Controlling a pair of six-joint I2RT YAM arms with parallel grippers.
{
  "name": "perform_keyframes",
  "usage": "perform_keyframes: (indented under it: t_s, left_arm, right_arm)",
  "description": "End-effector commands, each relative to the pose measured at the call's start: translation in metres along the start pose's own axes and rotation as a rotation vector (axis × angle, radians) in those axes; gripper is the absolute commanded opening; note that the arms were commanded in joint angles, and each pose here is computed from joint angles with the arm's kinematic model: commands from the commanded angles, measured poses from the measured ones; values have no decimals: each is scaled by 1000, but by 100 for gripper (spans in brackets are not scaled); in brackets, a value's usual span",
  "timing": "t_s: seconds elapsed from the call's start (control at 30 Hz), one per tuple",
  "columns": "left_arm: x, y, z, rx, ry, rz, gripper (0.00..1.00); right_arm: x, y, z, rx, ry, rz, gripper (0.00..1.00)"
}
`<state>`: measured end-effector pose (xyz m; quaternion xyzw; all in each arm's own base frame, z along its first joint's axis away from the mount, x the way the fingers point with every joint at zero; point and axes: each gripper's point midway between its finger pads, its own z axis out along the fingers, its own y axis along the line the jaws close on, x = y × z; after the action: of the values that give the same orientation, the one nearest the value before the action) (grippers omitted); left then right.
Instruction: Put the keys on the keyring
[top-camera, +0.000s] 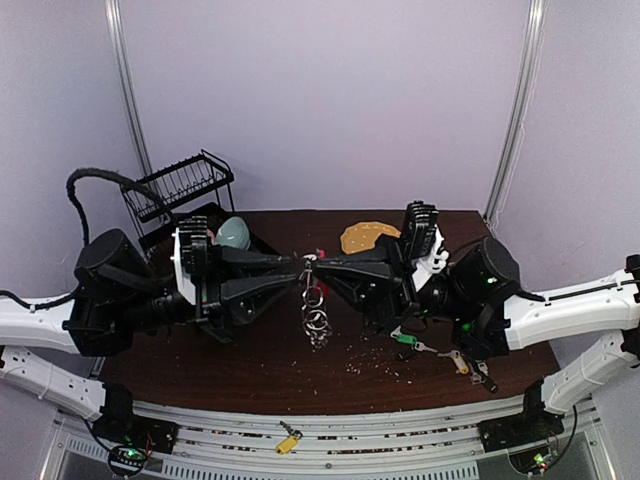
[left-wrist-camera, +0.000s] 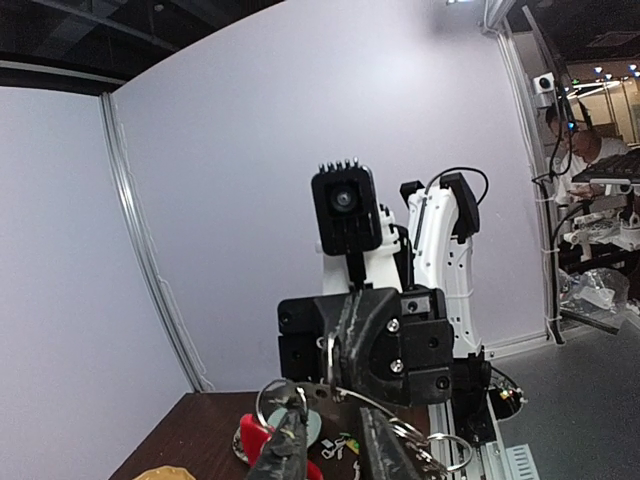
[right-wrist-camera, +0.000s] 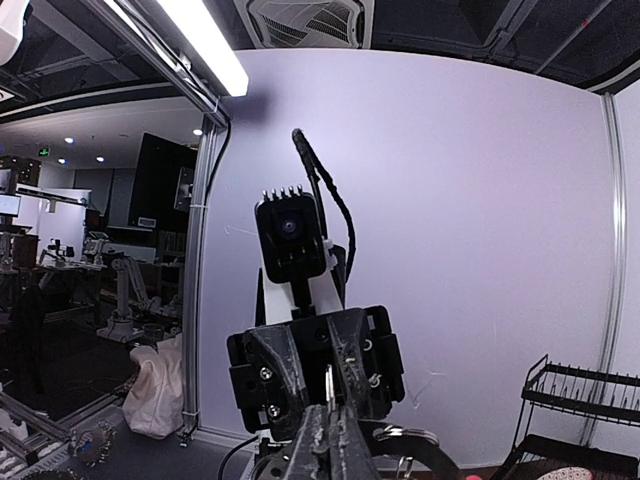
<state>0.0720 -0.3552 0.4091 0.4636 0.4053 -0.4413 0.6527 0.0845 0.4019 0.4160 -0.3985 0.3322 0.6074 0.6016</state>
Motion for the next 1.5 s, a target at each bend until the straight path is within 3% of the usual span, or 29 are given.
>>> perform_keyframes:
  t_s: [0.0,0.23,0.37,0.63,0.77,0.87,1.1,1.27,1.4,1.47]
  left_arm:
    - [-28,2,-2,-10,-141,-9,20]
    - [-20,-1,11,10,-105,-10,19]
    - [-23,-1,15,18,-111,-1,11]
    - [-28,-4,11,31,-142,7,7]
    - [-30,-2,9,20,-149,8,16]
    - [-30,-1,8,17,-150,8,16]
    - [-31,-1,7,17,-154,11,5]
    - [-32,-2,6,18,-157,14,18]
    - [-31,-2,6,20,-154,20,0]
    - [-32,-3,6,21,-154,26,0]
  right_arm:
    - [-12,3,0,2,-49,-13,0]
    - [-10,6,2,-12,-32,-26,0]
    - [-7,7,3,-15,-13,-39,0]
    - [-4,9,4,-19,18,-57,0]
    - [0,10,5,-25,35,-62,0]
    - [0,11,5,-27,38,-67,0]
    - [1,12,6,-33,51,-80,0]
    - [4,12,8,-36,65,-85,0]
    - [3,12,8,-38,69,-91,0]
    - [3,13,9,-41,74,-95,0]
